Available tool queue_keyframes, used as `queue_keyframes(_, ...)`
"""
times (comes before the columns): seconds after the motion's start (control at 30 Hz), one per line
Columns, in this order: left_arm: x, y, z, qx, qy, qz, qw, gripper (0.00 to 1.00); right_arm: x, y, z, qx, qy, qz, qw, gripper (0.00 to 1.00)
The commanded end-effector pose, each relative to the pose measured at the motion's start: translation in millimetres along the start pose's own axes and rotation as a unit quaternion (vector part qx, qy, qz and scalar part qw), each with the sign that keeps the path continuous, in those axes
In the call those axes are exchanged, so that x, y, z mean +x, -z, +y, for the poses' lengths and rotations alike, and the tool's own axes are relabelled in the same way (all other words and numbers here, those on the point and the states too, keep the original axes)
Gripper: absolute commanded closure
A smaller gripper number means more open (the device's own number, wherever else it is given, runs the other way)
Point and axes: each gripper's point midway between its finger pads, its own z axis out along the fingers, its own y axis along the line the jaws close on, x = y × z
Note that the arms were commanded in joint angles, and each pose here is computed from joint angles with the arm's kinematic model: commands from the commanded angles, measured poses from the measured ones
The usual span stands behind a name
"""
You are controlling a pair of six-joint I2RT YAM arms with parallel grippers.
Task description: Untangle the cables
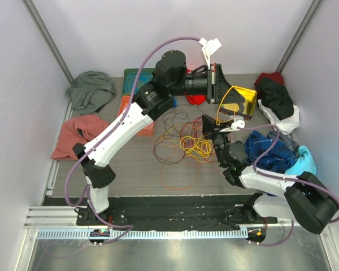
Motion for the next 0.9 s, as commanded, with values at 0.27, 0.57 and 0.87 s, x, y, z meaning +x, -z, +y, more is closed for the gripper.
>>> queue_keyframes(0.27,-44,27,5,-0.073,-0.077,-0.073,0.992,1.0,-47,26,40,-0.079,-0.044,0.001,0.996,0.46)
queue_keyframes(0.57,-56,23,21,-0.101,-0.089,-0.095,0.986,1.0,-53,40,24,-0.053,-0.019,0.011,0.998,0.43)
queue_keyframes(0.87,-56,24,11,-0.087,-0.09,-0.091,0.988,1.0,-43,36,48,-0.112,-0.002,0.027,0.993,0.42)
